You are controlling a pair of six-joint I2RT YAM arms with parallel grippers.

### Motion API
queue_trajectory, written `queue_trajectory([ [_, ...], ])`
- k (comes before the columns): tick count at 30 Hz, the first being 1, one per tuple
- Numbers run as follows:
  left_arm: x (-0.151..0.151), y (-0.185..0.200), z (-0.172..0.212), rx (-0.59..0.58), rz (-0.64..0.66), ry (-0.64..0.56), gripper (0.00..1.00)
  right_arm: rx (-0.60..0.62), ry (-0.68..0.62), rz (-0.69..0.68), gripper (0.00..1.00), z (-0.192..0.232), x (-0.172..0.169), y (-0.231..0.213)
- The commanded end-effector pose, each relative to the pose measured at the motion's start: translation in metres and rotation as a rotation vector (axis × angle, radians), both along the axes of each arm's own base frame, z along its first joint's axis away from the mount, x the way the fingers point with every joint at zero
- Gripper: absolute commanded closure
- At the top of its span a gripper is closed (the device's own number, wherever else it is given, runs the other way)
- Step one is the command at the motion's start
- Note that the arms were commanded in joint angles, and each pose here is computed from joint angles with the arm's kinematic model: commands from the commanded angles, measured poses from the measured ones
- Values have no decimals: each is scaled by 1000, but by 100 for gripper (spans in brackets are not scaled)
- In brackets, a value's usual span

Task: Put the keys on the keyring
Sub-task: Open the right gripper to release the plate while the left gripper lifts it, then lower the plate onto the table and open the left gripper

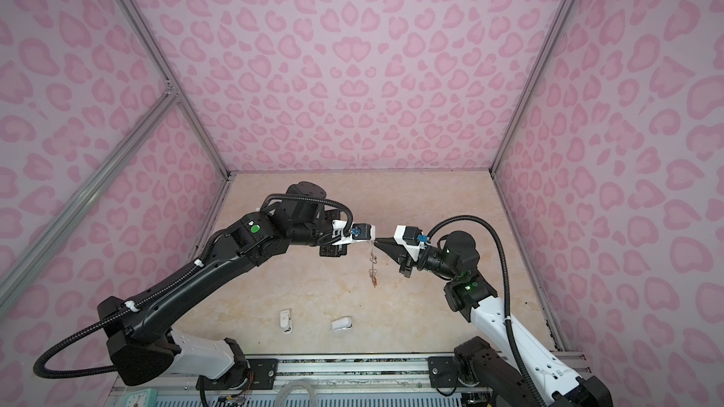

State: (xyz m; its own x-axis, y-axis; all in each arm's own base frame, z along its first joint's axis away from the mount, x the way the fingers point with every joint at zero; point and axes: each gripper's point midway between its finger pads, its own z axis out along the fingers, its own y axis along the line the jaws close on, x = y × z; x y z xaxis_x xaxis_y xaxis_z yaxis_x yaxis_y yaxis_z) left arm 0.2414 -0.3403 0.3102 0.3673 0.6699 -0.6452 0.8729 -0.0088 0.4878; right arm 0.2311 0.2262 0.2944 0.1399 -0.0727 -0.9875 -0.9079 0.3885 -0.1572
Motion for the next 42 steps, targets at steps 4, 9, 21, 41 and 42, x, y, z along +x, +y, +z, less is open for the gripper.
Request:
queue_trajectory([
  [4, 34, -27, -3, -45, 139, 55, 97, -165, 22, -353, 65, -27, 38, -50],
  [9, 58, -70, -1, -142, 202, 135, 96, -230, -17, -772, 58, -18, 67, -126],
  [21, 116, -106, -81, -127, 280, 281, 97, -270, 94, -936, 57, -42, 70, -171],
  [41, 105, 65, -229, 365, 412, 373, 97, -296, 208, -844, 56, -91, 66, -157],
  [42, 103, 69, -233, 377, 412, 392, 97, -299, 215, -837, 56, -93, 66, -155],
])
